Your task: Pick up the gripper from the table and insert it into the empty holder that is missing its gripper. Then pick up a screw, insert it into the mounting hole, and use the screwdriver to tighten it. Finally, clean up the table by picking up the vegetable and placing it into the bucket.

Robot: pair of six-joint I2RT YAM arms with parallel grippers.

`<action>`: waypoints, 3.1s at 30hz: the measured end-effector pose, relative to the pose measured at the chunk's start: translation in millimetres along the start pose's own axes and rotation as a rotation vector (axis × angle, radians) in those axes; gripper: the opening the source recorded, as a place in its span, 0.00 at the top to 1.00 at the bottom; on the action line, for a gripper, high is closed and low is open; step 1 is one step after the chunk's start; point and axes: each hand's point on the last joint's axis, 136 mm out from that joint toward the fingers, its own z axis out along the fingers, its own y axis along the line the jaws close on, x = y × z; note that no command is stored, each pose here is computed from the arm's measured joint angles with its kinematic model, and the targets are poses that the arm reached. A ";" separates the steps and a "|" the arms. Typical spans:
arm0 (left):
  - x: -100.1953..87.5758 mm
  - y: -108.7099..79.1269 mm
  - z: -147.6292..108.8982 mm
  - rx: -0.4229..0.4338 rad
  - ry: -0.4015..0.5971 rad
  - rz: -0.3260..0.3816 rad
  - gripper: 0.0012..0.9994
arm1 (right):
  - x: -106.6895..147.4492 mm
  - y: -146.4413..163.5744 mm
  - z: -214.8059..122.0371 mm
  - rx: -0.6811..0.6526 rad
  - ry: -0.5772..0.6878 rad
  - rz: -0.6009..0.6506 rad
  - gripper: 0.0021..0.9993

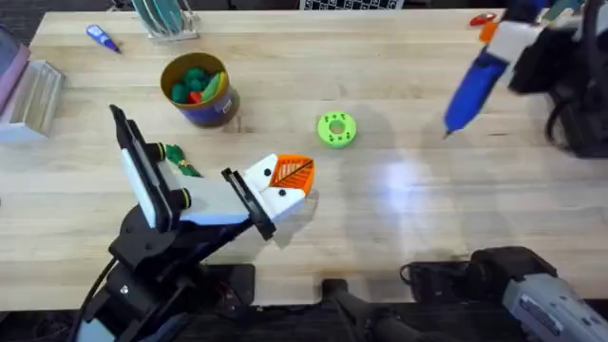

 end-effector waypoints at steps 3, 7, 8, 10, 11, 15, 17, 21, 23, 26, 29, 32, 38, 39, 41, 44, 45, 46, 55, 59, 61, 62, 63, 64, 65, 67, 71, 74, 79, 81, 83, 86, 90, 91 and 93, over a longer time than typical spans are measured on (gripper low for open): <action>0.0 0.0 0.0 0.000 0.000 0.000 0.99 | 2.9 32.3 -11.2 -0.101 -0.072 -0.028 0.98; 0.0 0.0 0.0 0.000 0.000 0.000 0.99 | 0.2 71.7 -20.6 -0.235 -0.156 -0.038 0.98; 0.0 0.0 0.0 0.000 0.000 0.000 0.99 | -2.0 80.5 -21.5 -0.266 -0.175 -0.039 0.98; 0.0 0.0 0.0 0.000 0.000 0.000 0.99 | -5.4 100.0 -22.6 -0.331 -0.203 -0.042 0.98; -0.1 0.0 0.0 0.000 0.000 0.000 0.99 | -6.8 109.5 -22.7 -0.361 -0.214 -0.045 0.98; 0.0 0.0 0.0 0.000 0.000 0.000 0.99 | -15.7 148.3 -25.1 -0.485 -0.264 -0.065 0.98; 0.1 0.0 0.0 0.000 0.000 0.000 0.99 | -19.3 162.7 -27.7 -0.532 -0.284 -0.070 0.98; 0.0 0.0 0.0 0.000 0.000 0.000 0.99 | -25.4 184.6 -37.1 -0.605 -0.324 -0.078 0.98; 0.0 0.0 0.0 0.000 0.000 0.000 0.99 | -27.8 191.6 -42.7 -0.632 -0.340 -0.080 0.98; 0.0 0.0 0.0 0.000 0.000 0.000 0.99 | -33.9 199.3 -51.0 -0.671 -0.374 -0.080 0.98; 0.0 0.0 0.0 0.000 0.000 0.000 0.99 | -54.7 210.0 -72.3 -0.765 -0.480 -0.076 0.98; 0.1 0.0 0.0 0.000 0.000 0.000 0.99 | -61.9 216.9 -85.0 -0.833 -0.518 -0.068 0.98; -0.1 0.0 0.0 0.000 0.000 0.000 0.99 | -63.7 235.8 -95.3 -0.939 -0.531 -0.046 0.98; 0.1 0.0 0.0 0.000 0.000 0.000 0.99 | -62.5 241.1 -96.1 -0.958 -0.529 -0.045 0.98; 0.0 0.1 0.0 0.000 0.000 0.000 0.99 | -57.6 260.8 -97.8 -1.021 -0.525 -0.049 0.98; 0.0 0.1 0.0 0.000 0.000 0.000 0.99 | -52.2 271.4 -97.5 -1.053 -0.511 -0.053 0.98; 0.0 0.1 0.0 0.000 0.000 0.000 0.99 | -50.9 274.0 -97.5 -1.061 -0.508 -0.055 0.98; 0.0 0.1 0.0 0.000 0.000 0.000 0.99 | -49.7 276.7 -97.9 -1.071 -0.506 -0.056 0.98; 0.0 0.1 0.0 0.000 0.000 0.000 0.99 | -39.6 290.9 -96.2 -1.109 -0.478 -0.067 0.98; 0.0 0.1 0.0 0.000 0.000 0.000 0.99 | -34.9 297.6 -97.6 -1.129 -0.466 -0.071 0.98; 0.0 0.1 0.0 0.000 0.000 0.000 0.99 | -33.2 299.4 -97.8 -1.135 -0.460 -0.073 0.98; 0.1 0.1 0.0 0.000 0.000 0.000 0.99 | -33.1 299.4 -97.8 -1.135 -0.460 -0.073 0.98; 0.1 0.1 0.0 0.000 0.000 0.000 0.99 | -33.2 299.5 -98.0 -1.136 -0.460 -0.073 0.98; 0.1 0.1 0.0 0.000 0.000 0.000 0.99 | -33.4 299.4 -98.1 -1.136 -0.462 -0.073 0.98; 0.1 0.1 0.0 0.000 0.000 0.000 0.99 | -33.4 299.3 -97.9 -1.135 -0.462 -0.073 0.98; 0.1 0.1 0.0 0.000 0.000 0.000 0.99 | -33.2 299.4 -97.9 -1.135 -0.460 -0.073 0.98; 0.0 0.1 0.0 0.000 0.000 0.000 0.99 | -33.0 299.6 -97.7 -1.136 -0.460 -0.073 0.98; 0.0 0.1 0.0 0.000 0.000 0.000 0.99 | -27.6 302.9 -91.7 -1.135 -0.436 -0.075 0.98; 0.0 0.1 0.0 0.000 0.000 0.000 0.99 | -26.8 303.5 -90.6 -1.136 -0.429 -0.069 0.98; 0.0 0.1 0.0 0.000 0.000 0.000 0.99 | -26.6 303.5 -90.5 -1.137 -0.427 -0.068 0.98; 0.0 0.1 0.0 0.000 0.000 0.000 0.99 | -26.7 303.5 -90.5 -1.137 -0.426 -0.065 0.98; 0.0 0.1 0.0 0.000 0.000 0.000 0.99 | -26.4 303.6 -90.4 -1.139 -0.419 -0.056 0.98; 0.1 0.1 0.0 0.000 0.000 0.000 0.99 | -26.1 303.6 -90.2 -1.141 -0.414 -0.051 0.98; 0.0 0.1 0.0 0.000 0.000 0.000 0.99 | -26.1 303.6 -90.2 -1.141 -0.413 -0.050 0.98; 0.1 0.1 0.0 0.000 0.000 0.000 0.99 | -26.1 303.6 -90.2 -1.141 -0.412 -0.049 0.98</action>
